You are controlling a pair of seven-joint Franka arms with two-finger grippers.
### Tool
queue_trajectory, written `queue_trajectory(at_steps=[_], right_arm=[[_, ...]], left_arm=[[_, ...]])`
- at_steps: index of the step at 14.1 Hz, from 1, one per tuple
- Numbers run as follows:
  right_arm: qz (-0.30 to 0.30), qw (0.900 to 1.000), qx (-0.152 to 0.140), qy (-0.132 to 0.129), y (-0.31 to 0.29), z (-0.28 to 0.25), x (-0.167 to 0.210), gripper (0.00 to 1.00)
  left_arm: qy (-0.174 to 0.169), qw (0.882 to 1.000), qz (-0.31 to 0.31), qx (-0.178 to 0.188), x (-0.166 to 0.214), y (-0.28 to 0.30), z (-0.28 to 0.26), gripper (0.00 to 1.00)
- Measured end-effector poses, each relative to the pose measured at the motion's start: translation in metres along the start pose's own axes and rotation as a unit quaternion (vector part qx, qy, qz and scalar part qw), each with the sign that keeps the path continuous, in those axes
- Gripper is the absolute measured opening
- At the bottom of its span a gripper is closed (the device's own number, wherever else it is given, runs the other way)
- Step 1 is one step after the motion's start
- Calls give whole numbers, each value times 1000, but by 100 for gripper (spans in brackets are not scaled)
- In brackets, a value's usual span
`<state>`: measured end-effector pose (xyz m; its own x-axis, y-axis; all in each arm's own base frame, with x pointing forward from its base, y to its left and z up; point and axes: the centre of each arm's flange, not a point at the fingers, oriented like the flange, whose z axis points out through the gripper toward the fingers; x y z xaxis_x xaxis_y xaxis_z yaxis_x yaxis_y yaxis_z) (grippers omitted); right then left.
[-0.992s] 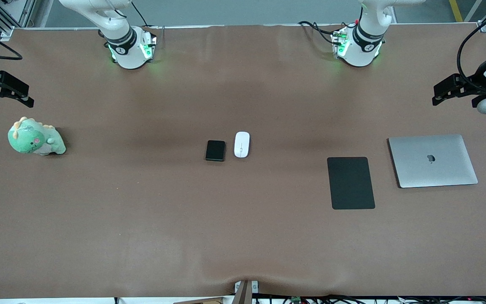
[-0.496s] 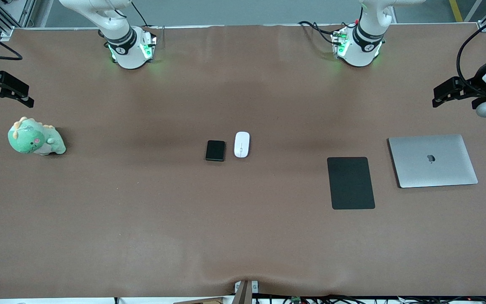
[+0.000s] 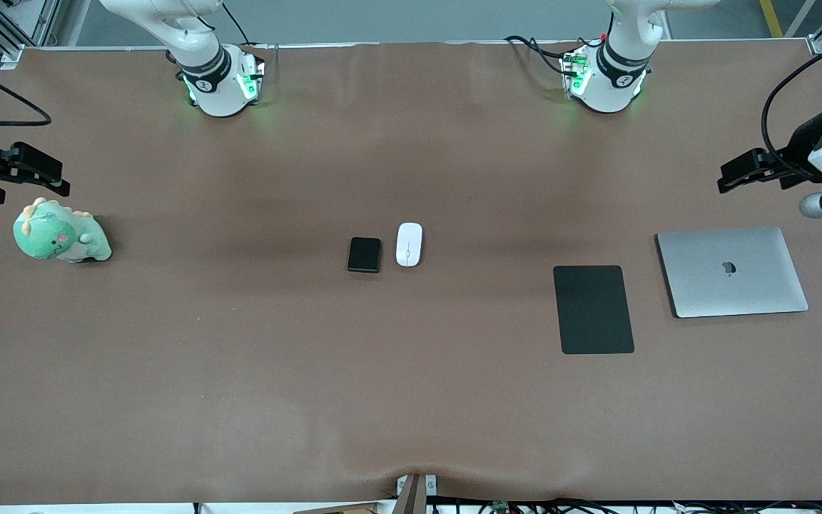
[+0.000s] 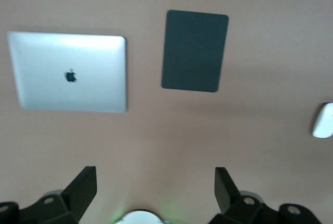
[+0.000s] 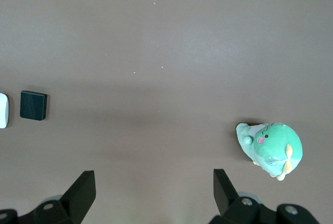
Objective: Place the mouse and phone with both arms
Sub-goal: 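Reach the left gripper to the mouse while the right gripper moves out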
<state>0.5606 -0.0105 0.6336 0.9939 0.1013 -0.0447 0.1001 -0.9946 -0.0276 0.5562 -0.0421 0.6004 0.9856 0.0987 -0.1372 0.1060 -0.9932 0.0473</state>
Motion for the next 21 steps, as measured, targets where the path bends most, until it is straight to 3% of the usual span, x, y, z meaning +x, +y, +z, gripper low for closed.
queue_trajectory(at_steps=[6,11,16,21], right_arm=[[1,1000,0,1,1,1,1,100],[0,1000,0,6,0,0,4,100],[-1,1000,-1,14,0,8,14,100],[-6,1000,0,4,-5,22,23,100]], left_arm=[[-40,999,-15,-24,-3,82,33,100],[-60,998,8,-11,-9,150,69,100],[-57,998,21,-5,-6,249,150,100],[-25,999,5,-19,-24,339,217,100]])
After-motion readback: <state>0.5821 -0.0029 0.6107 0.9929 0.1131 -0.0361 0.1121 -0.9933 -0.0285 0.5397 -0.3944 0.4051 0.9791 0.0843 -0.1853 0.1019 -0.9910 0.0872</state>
